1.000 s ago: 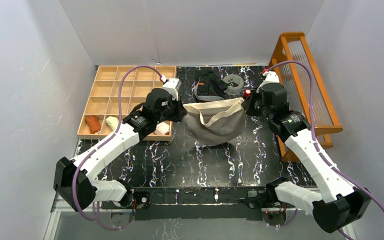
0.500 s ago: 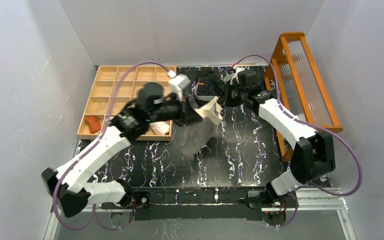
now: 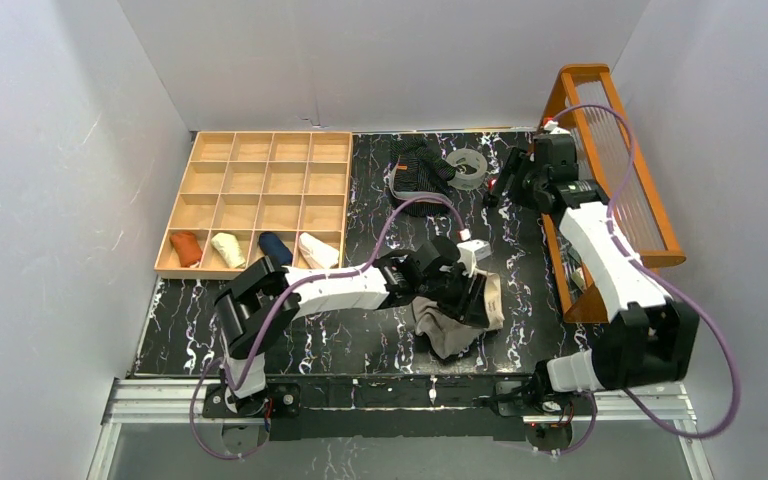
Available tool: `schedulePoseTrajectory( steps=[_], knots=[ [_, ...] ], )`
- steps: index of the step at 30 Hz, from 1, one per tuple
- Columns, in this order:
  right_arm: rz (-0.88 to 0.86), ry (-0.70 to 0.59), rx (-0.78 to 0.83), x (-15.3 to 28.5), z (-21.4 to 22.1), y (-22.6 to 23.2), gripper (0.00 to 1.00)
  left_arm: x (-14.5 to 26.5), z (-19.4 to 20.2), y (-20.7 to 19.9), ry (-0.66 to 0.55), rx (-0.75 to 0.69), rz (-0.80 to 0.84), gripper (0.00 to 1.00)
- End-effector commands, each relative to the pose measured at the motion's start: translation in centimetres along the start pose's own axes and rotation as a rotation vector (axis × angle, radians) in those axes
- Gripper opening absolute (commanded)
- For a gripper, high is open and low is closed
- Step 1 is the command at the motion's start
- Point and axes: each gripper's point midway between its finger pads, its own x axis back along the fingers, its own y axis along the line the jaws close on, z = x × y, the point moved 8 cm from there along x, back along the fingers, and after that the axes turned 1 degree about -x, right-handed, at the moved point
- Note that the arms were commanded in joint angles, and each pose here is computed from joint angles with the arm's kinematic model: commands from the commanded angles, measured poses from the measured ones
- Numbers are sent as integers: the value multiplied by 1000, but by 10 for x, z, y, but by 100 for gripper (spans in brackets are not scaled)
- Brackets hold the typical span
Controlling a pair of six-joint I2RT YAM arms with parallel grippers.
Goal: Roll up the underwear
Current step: Place the underwear at the center of the board.
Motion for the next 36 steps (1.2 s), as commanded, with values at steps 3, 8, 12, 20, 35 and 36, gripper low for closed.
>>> schedulePoseTrajectory(
  steps=[3, 8, 12, 20, 35, 36],
  knots=[
    [132, -154, -78, 52, -12, -12, 82, 29, -33, -35, -149, -106, 93, 68],
    [74, -87, -174, 70, 21, -15, 81, 72, -26, -8, -138, -167, -128, 86],
    [-23, 66, -223, 77, 62, -16, 80, 102, -41, 34, -189, -131, -266, 93],
    [17, 223, -286, 86, 115, -35, 77, 62, -94, 71, -28, -372, -268, 92],
    [195, -61, -463, 111, 110, -60, 78, -18, -96, 92, 107, -737, 32, 93],
    [189, -71, -467, 112, 109, -60, 78, -22, -96, 94, 103, -765, 13, 93]
  ],
)
